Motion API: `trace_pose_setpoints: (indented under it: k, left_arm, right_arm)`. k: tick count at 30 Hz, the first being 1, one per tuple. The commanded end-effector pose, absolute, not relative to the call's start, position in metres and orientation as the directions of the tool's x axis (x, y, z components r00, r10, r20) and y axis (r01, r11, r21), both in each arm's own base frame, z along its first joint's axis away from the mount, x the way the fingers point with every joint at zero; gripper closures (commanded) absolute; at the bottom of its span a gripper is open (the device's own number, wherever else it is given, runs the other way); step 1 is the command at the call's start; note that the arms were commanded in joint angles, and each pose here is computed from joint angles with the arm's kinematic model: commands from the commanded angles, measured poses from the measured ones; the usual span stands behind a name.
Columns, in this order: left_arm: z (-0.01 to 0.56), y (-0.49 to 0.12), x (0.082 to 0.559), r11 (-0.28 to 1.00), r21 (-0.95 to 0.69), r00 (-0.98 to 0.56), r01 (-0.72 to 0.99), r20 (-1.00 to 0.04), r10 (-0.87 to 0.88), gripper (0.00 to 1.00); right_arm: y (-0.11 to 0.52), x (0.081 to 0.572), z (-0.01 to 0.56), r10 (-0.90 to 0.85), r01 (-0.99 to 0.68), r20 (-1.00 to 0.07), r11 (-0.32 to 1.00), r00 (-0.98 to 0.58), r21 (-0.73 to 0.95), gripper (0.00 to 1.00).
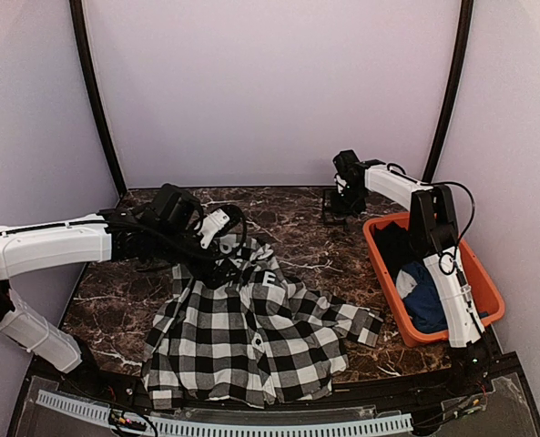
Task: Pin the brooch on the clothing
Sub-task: Pick up the brooch from the brooch box.
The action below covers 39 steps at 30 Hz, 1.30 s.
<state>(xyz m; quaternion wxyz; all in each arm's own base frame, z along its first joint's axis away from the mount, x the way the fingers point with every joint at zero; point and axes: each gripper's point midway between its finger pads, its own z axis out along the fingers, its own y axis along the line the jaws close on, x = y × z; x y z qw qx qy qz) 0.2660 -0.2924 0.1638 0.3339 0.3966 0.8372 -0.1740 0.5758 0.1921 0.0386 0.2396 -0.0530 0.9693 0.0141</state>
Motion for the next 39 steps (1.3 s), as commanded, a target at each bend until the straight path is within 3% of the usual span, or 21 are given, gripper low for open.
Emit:
trace_pose_setpoints:
  k: [1,13,20,28,34,39]
  left_arm:
    - [0.159,-0.291,0.265,0.629,-0.042,-0.478,0.776,-0.689,0.544,0.01]
    - [0.159,-0.292,0.264,0.625,-0.049,-0.480,0.779,-0.688,0.544,0.01]
    - [0.160,-0.292,0.264,0.623,-0.053,-0.481,0.780,-0.688,0.543,0.01]
    - [0.160,-0.292,0.264,0.625,-0.059,-0.485,0.778,-0.690,0.538,0.01]
    - [0.171,-0.292,0.266,0.623,-0.122,-0.496,0.773,-0.728,0.474,0.01]
    - [0.194,-0.294,0.267,0.600,-0.212,-0.501,0.772,-0.783,0.368,0.01]
  right_arm:
    - [0.191,0.575,0.044,-0.074,-0.096,-0.474,0.995,-0.878,0.023,0.65]
    - [0.211,0.571,0.075,-0.001,-0.103,-0.508,0.980,-0.861,0.171,0.84]
    - [0.218,0.569,0.076,0.001,-0.120,-0.500,0.970,-0.866,0.209,1.00]
    - [0.231,0.564,0.109,-0.007,-0.179,-0.540,0.947,-0.841,0.266,1.00]
    - [0.278,0.517,0.173,-0.167,-0.429,-0.628,0.855,-0.760,0.292,1.00]
    - [0.314,0.443,0.232,-0.378,-0.697,-0.804,0.715,-0.460,0.062,1.00]
